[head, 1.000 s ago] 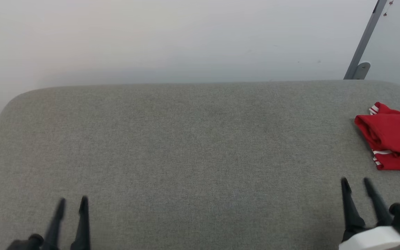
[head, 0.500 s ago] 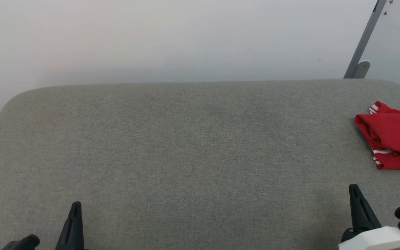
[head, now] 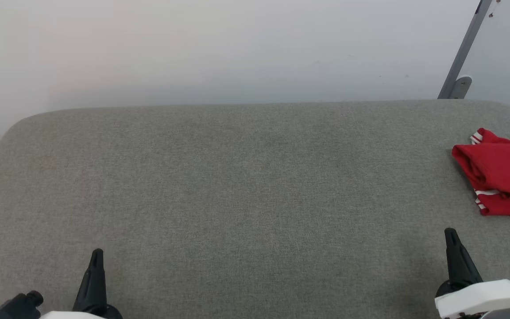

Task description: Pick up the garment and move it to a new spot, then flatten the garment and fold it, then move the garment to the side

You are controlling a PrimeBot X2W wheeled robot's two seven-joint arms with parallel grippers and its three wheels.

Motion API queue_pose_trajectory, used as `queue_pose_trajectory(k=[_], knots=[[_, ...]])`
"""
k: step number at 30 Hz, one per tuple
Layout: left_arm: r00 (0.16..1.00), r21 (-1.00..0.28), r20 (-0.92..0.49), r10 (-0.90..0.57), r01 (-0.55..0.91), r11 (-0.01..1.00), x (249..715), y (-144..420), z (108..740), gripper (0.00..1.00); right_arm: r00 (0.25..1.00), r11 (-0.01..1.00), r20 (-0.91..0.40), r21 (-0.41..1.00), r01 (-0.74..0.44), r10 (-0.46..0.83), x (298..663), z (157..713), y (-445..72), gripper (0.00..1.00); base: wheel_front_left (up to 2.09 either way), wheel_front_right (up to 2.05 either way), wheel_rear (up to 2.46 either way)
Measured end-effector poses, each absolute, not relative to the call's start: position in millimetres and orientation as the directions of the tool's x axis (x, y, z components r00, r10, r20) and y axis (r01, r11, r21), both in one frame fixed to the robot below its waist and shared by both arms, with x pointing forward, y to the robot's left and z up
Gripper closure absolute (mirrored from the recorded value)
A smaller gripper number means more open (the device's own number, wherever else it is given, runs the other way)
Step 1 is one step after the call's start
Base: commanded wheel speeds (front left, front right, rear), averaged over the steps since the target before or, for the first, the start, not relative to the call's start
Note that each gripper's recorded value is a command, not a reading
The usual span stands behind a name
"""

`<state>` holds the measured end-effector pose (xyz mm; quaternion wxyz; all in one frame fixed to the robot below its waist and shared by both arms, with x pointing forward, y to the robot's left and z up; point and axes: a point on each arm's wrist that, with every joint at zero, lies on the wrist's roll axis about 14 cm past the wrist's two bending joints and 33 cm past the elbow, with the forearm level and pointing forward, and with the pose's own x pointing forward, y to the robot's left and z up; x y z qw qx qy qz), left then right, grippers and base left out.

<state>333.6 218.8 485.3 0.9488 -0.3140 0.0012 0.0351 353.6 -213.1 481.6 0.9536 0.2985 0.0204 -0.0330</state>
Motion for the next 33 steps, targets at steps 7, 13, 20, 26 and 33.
queue_pose_trajectory(k=[7, 13, 20, 26, 33], knots=[[0.997, -0.68, -0.032, 0.072, -0.074, 0.729, 340, 219, 486, 1.0, 0.997, 0.749, -0.062, 0.658, 0.082, -0.054, 357, 483, -213, 1.0, 0.0, 0.0, 0.0], [0.997, -0.733, -0.04, 0.073, -0.079, 0.675, 344, 219, 486, 1.0, 0.997, 0.694, -0.06, 0.716, 0.08, -0.053, 361, 485, -212, 1.0, 0.0, 0.0, 0.0], [0.996, -0.781, -0.047, 0.071, -0.08, 0.619, 347, 217, 486, 1.0, 0.997, 0.638, -0.065, 0.766, 0.082, -0.05, 363, 485, -211, 1.0, 0.0, 0.0, 0.0], [0.997, -0.822, -0.047, 0.066, -0.076, 0.564, 352, 216, 488, 1.0, 0.997, 0.582, -0.064, 0.81, 0.08, -0.048, 366, 487, -210, 1.0, 0.0, 0.0, 0.0], [0.997, -0.861, -0.049, 0.062, -0.073, 0.503, 356, 215, 489, 1.0, 0.997, 0.518, -0.063, 0.852, 0.077, -0.043, 369, 488, -209, 1.0, 0.0, 0.0, 0.0]])
